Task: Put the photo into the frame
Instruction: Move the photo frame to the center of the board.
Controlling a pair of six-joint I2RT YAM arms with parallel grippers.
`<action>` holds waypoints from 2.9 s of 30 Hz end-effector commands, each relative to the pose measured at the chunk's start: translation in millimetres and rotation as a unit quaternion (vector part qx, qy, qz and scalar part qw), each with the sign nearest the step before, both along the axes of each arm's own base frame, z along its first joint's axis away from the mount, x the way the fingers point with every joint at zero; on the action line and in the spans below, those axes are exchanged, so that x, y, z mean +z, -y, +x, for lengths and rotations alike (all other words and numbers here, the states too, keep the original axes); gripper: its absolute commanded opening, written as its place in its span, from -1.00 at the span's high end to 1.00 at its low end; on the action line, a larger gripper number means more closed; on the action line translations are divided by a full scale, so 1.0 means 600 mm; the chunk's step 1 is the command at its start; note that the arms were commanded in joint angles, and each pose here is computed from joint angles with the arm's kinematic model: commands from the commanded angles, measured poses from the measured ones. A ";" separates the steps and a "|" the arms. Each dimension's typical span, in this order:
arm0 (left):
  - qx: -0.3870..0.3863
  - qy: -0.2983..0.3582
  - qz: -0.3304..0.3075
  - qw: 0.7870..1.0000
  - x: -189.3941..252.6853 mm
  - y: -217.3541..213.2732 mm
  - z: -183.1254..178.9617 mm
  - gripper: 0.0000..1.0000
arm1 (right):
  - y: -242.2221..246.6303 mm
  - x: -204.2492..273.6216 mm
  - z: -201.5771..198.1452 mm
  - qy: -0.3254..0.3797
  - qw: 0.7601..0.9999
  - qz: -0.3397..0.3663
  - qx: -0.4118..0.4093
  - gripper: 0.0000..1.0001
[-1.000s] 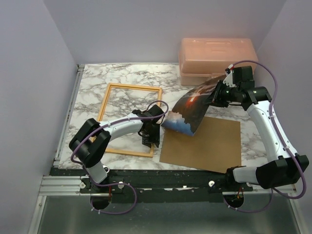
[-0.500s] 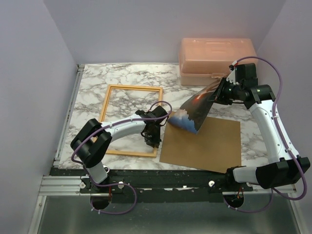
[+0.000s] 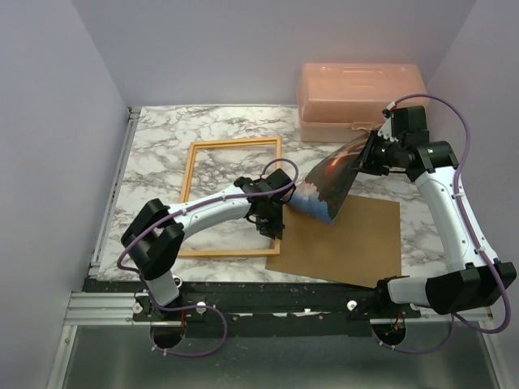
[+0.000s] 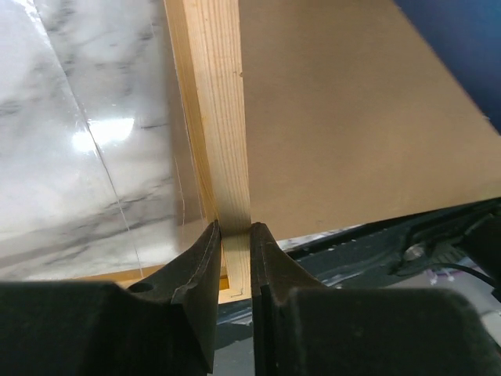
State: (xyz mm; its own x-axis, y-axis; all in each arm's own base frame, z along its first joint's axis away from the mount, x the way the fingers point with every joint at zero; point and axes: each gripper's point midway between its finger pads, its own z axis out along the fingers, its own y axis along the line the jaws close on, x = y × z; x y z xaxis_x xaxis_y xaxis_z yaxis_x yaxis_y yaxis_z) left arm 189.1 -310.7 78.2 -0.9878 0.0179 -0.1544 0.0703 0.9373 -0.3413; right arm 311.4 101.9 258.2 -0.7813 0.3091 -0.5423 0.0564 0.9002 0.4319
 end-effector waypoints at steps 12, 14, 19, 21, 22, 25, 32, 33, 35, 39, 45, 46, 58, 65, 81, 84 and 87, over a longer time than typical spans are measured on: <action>-0.047 -0.046 -0.073 0.995 0.007 0.149 -0.019 0.13 | 0.045 0.014 -0.005 0.020 0.997 -0.059 -0.035 0.99; -0.056 -0.040 -0.091 0.993 0.019 0.158 -0.020 -0.20 | 0.049 0.016 -0.004 0.022 0.997 -0.065 -0.037 0.99; -0.083 -0.019 -0.161 0.983 0.070 0.183 -0.023 -0.52 | 0.046 0.018 0.000 0.023 0.997 -0.061 -0.037 0.99; -0.087 -0.013 -0.182 0.979 0.087 0.188 -0.022 -0.52 | 0.042 0.017 0.001 0.022 0.998 -0.055 -0.034 0.99; -0.085 -0.010 -0.188 0.978 0.093 0.187 -0.020 -0.52 | 0.041 0.016 0.002 0.021 0.998 -0.053 -0.033 0.99; -0.076 -0.007 -0.189 0.979 0.095 0.172 -0.015 -0.50 | 0.035 0.014 0.002 0.018 0.998 -0.044 -0.028 0.99; -0.025 -0.008 -0.153 0.988 0.048 0.068 0.008 -0.40 | 0.022 0.011 0.001 0.014 0.999 -0.028 -0.016 0.99; -0.017 -0.008 -0.146 0.989 0.040 0.047 0.011 -0.38 | 0.021 0.010 0.001 0.013 0.999 -0.026 -0.014 0.99; -0.003 -0.008 -0.129 0.992 0.021 0.008 0.013 -0.32 | 0.019 0.009 0.002 0.012 1.000 -0.023 -0.012 0.99; -0.012 0.007 -0.075 0.997 -0.002 -0.044 0.009 -0.18 | 0.014 0.005 0.003 0.009 1.000 -0.018 -0.008 0.99; -0.041 0.004 -0.054 0.998 -0.009 -0.040 -0.010 0.07 | 0.009 -0.005 0.003 0.001 1.000 -0.010 -0.006 0.99; -0.046 0.005 -0.054 0.997 -0.008 -0.033 -0.013 0.10 | 0.009 -0.006 0.002 0.001 1.000 -0.009 -0.005 0.99; -0.045 -0.014 -0.015 0.999 -0.051 -0.008 -0.016 0.14 | 0.012 -0.014 -0.002 -0.004 1.000 -0.015 -0.004 0.99; -0.052 -0.036 -0.024 0.998 -0.067 0.003 -0.027 0.14 | 0.012 -0.020 -0.002 -0.008 1.000 -0.015 -0.003 0.99; -0.085 -0.074 -0.070 0.991 -0.064 0.079 -0.064 0.14 | 0.010 -0.029 -0.003 -0.013 1.000 -0.014 -0.002 0.99; -0.086 -0.074 -0.072 0.991 -0.064 0.081 -0.065 0.14 | 0.010 -0.031 -0.003 -0.014 1.000 -0.014 -0.002 0.99; -0.091 -0.079 -0.079 0.990 -0.061 0.085 -0.067 0.14 | 0.009 -0.032 -0.004 -0.014 1.000 -0.013 0.000 0.99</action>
